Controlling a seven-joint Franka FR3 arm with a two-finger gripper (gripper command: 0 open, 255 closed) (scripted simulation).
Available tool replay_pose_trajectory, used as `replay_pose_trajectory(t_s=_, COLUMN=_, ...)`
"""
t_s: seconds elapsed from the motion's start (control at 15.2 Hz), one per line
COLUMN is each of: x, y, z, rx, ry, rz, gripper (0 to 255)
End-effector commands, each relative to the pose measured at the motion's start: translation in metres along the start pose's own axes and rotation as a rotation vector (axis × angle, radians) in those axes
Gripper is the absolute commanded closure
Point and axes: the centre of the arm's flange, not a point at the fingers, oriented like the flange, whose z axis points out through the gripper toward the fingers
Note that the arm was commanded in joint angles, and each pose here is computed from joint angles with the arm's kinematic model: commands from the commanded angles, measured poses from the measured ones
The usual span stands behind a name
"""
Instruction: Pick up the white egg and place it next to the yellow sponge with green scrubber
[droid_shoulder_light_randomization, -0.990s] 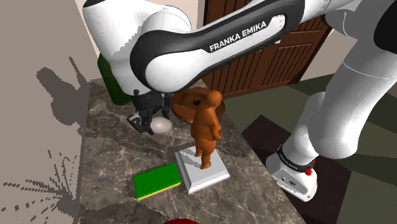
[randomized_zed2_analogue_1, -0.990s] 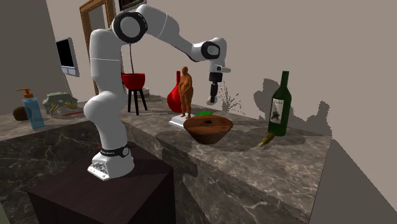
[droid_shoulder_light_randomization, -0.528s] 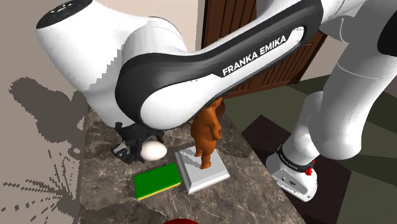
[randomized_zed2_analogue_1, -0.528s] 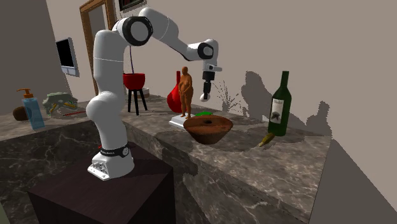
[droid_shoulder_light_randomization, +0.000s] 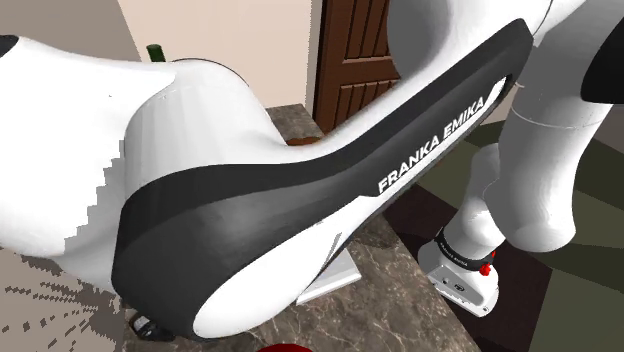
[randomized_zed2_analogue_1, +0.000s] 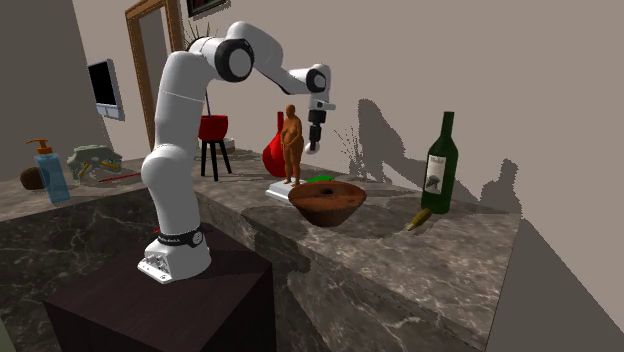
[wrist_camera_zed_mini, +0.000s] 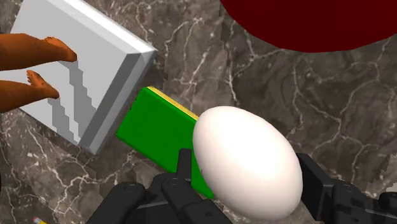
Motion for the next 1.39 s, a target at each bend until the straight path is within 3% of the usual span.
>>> replay_pose_trajectory(t_s=0.0, x=-0.015, y=-0.021, z=-0.004, rx=0.000, ry=0.000, rz=0.002, gripper=255)
replay_pose_trajectory(t_s=0.33, x=-0.050, y=-0.071, z=-0.009, rx=0.000, ry=0.000, rz=0.002, gripper=255)
replay_pose_trajectory(t_s=1.32, x=-0.044, y=-0.083, z=0.069, rx=0.000, ry=0.000, rz=0.002, gripper=255)
